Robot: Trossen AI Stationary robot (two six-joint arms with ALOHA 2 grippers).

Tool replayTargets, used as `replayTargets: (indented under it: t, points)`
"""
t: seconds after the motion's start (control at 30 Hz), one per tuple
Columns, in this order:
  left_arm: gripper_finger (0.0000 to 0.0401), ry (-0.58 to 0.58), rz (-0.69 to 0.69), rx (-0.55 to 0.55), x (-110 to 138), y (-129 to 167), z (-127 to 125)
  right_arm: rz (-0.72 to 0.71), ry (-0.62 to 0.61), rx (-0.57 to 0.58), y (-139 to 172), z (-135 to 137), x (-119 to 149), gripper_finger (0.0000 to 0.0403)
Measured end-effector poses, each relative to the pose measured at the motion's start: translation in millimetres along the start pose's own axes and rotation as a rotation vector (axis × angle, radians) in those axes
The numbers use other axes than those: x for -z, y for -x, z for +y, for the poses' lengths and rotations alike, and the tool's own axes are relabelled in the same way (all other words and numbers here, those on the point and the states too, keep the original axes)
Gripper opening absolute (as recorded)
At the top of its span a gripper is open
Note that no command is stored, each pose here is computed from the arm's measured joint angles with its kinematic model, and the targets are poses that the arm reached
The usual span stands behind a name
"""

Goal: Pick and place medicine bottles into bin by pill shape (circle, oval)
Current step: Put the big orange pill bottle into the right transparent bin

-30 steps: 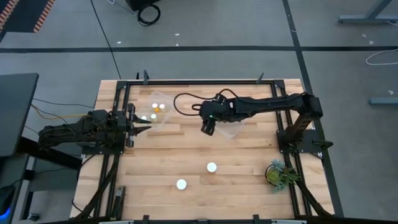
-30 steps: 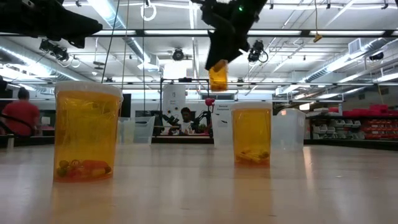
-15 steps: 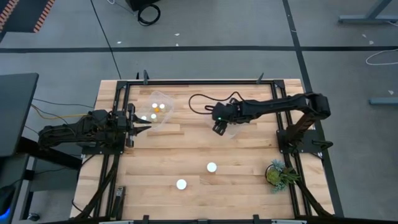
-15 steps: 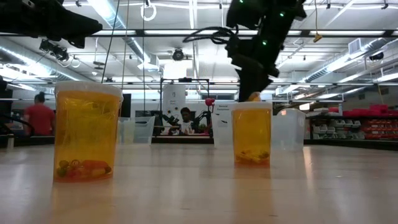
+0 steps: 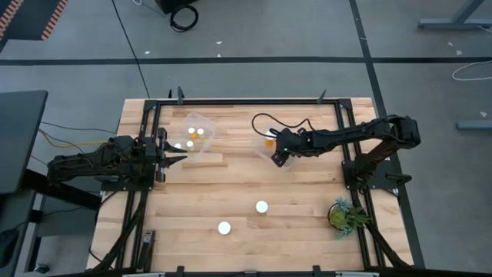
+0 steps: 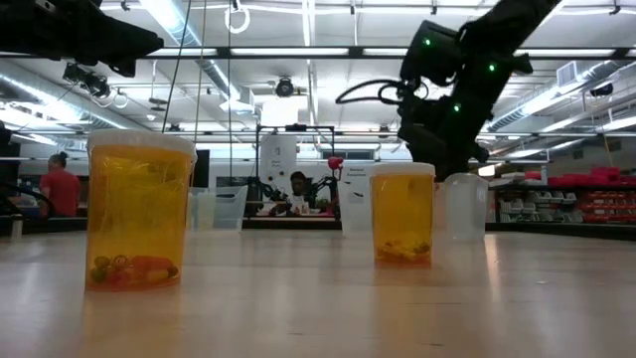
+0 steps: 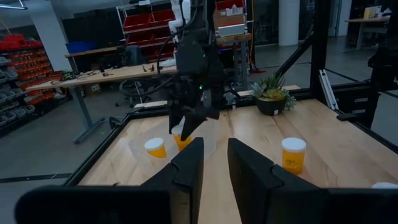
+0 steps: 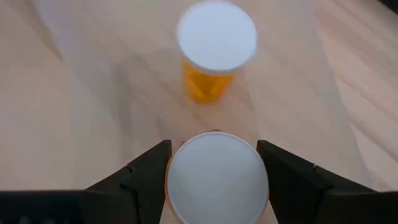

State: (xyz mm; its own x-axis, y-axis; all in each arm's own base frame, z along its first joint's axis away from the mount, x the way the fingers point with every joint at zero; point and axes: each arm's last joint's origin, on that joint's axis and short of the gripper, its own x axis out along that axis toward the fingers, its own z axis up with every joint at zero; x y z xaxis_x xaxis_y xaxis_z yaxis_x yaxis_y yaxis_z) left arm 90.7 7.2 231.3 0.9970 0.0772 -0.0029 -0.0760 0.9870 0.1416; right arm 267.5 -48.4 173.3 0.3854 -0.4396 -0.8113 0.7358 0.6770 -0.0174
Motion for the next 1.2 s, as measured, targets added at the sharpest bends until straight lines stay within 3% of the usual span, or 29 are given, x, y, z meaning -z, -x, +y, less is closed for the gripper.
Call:
replayTargets:
  t: [0.17,0.37,0.63,0.87,1.2]
  points:
    - [0.0085,0.000,0.000,0.000,0.0,0.0,0.0,0.000,-0.018,0.014,-3.4,-4.8,0.7,0.0240]
    - [0.0091,0.000,0.000,0.000,0.0,0.0,0.0,-0.005,-0.016,0.000,-0.8,-2.4,-4.5,0.0275]
    - [0.0083,0.000,0.000,0.000,0.0,0.0,0.0,-0.012,0.013,-0.042,22.1,10.5,-32.3,0.0309]
    - [0.0091,0.000,0.000,0.000,0.0,0.0,0.0,-0.127,0.067,-0.123,49.5,41.4,-42.9,0.0310]
    - [0.0081,0.000,0.000,0.000,0.0,0.0,0.0,-0.182,0.102,-0.298,62.0,103.4,-5.1,0.0310]
